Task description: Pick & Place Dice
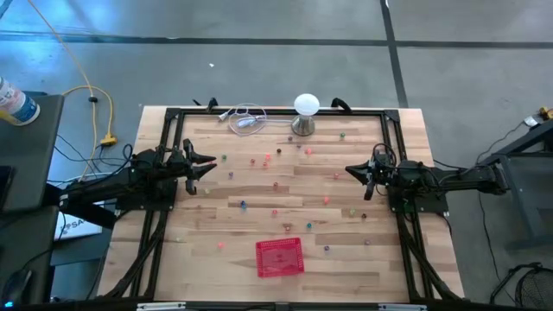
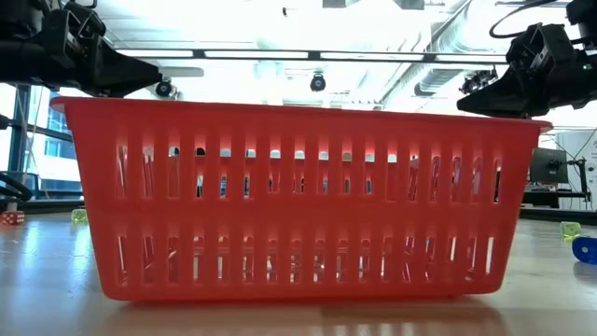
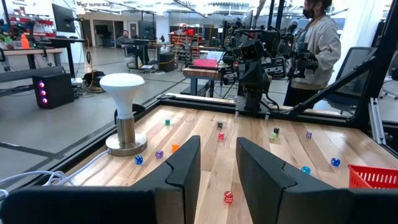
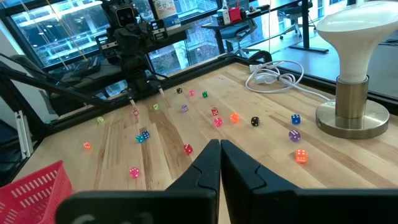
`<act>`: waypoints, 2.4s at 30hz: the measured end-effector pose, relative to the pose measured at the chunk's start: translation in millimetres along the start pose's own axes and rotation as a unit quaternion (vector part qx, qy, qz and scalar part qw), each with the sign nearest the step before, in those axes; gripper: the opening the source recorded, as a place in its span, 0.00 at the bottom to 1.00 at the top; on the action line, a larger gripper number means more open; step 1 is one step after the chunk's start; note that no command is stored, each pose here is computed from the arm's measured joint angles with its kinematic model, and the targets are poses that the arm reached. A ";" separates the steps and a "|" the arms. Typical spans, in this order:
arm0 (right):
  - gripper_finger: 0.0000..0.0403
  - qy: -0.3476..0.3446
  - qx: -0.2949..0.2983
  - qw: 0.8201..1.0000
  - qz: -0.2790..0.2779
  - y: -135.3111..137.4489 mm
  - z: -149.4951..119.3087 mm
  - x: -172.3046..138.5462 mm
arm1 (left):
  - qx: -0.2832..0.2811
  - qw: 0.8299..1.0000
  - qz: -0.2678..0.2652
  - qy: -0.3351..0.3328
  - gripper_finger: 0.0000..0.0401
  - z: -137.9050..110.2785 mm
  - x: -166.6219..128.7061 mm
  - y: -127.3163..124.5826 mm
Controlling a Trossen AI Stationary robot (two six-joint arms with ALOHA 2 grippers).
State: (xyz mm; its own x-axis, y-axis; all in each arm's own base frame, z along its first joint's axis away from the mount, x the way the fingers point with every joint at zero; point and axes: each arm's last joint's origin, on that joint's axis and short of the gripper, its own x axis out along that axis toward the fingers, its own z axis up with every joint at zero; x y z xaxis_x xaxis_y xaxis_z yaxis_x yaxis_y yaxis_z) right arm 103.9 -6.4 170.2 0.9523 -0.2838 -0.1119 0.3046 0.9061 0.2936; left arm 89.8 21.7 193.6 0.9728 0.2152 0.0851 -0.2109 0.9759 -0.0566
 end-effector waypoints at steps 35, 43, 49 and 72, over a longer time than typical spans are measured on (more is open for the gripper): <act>0.00 -0.008 -0.026 0.999 -0.025 -1.5 0.4 0.0 | 0.000 1.000 0.000 0.000 0.24 0.0 0.0 0.0; 0.00 -0.011 -0.022 0.999 -0.024 -1.3 1.1 0.0 | 0.000 1.000 0.000 0.000 0.24 0.0 0.0 0.0; 0.00 -0.013 -0.035 0.999 -0.024 -1.1 1.6 0.0 | 0.001 0.999 0.000 -0.034 0.24 6.5 -0.3 -0.2; 0.00 0.008 -0.079 0.997 0.023 1.2 -0.9 0.0 | -0.032 0.994 -0.009 -0.106 0.24 20.4 -2.2 -1.3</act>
State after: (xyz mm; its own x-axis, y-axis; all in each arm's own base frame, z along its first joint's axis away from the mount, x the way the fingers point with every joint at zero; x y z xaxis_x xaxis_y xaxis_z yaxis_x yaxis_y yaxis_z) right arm 104.3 -5.0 169.6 0.9645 -0.2366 -0.1177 0.2524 0.9566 0.1457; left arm 86.0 20.8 213.7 0.9333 0.2072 0.2933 -0.1801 0.9767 -0.1167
